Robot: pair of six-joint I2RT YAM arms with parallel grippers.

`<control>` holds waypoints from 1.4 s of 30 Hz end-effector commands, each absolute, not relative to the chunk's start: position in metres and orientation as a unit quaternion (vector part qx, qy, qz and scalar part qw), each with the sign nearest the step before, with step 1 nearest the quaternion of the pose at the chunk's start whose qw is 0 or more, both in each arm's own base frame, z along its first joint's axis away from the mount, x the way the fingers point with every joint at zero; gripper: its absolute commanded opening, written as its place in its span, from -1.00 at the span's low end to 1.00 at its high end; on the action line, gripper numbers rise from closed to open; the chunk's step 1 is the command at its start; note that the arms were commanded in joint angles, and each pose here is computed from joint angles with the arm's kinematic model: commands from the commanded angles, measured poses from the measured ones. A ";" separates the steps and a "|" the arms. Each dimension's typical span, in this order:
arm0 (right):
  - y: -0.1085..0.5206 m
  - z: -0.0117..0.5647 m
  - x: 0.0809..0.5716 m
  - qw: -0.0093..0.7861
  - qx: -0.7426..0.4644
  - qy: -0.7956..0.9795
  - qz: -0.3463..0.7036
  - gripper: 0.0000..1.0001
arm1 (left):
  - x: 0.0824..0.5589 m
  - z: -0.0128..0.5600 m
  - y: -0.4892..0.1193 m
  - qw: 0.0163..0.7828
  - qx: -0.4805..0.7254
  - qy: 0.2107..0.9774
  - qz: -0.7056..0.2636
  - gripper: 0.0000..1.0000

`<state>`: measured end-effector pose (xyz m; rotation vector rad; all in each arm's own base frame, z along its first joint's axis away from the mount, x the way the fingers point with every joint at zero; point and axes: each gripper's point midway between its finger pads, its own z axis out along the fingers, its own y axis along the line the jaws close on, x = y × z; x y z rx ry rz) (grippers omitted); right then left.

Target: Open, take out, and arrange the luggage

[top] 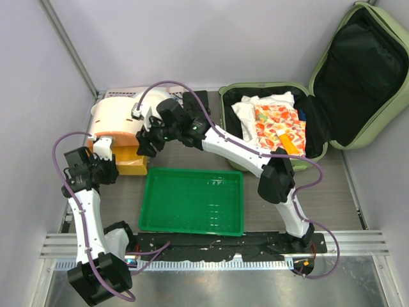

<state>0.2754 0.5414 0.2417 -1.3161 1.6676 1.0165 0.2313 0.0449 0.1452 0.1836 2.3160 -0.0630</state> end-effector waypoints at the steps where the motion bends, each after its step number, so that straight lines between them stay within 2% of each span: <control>1: 0.529 0.301 0.278 0.430 -0.506 0.626 0.408 0.10 | 0.233 0.152 0.040 0.411 0.085 0.907 -0.033 -1.00; 2: 0.525 0.289 0.278 0.424 -0.516 0.629 0.398 -0.02 | 0.233 0.152 0.040 0.410 0.085 0.907 -0.033 -1.00; 5: 0.511 0.278 0.280 0.417 -0.516 0.641 0.386 -0.15 | 0.233 0.151 0.040 0.410 0.084 0.908 -0.033 -1.00; 9: 0.477 0.285 0.301 0.414 -0.486 0.668 0.382 -0.14 | 0.232 0.151 0.040 0.410 0.084 0.908 -0.031 -1.00; 10: 0.455 0.297 0.318 0.428 -0.469 0.676 0.373 -0.13 | 0.232 0.152 0.040 0.411 0.085 0.907 -0.031 -1.00; 13: 0.404 0.292 0.346 0.419 -0.440 0.713 0.351 0.09 | 0.231 0.150 0.040 0.407 0.086 0.909 -0.031 -1.00; 14: 0.365 0.288 0.369 0.418 -0.413 0.739 0.330 0.23 | 0.231 0.150 0.041 0.408 0.089 0.908 -0.029 -1.00; 16: 0.324 0.280 0.388 0.421 -0.389 0.764 0.296 0.28 | 0.231 0.149 0.041 0.405 0.088 0.909 -0.029 -1.00; 20: 0.217 0.249 0.422 0.394 -0.298 0.836 0.241 0.26 | 0.229 0.148 0.041 0.403 0.090 0.910 -0.026 -1.00; 21: 0.174 0.242 0.437 0.392 -0.264 0.853 0.220 0.24 | 0.229 0.148 0.041 0.403 0.091 0.910 -0.026 -1.00; 24: 0.092 0.215 0.446 0.369 -0.223 0.890 0.150 0.19 | 0.229 0.148 0.041 0.403 0.091 0.910 -0.025 -1.00; 28: 0.012 0.173 0.442 0.318 -0.188 0.925 0.084 0.17 | 0.230 0.149 0.041 0.405 0.090 0.909 -0.026 -1.00; 32: -0.027 0.137 0.428 0.267 -0.191 0.944 0.042 0.17 | 0.230 0.150 0.041 0.404 0.088 0.910 -0.029 -1.00; 42: -0.024 0.126 0.409 0.262 -0.189 0.945 0.049 0.08 | 0.230 0.152 0.043 0.405 0.081 0.910 -0.023 -1.00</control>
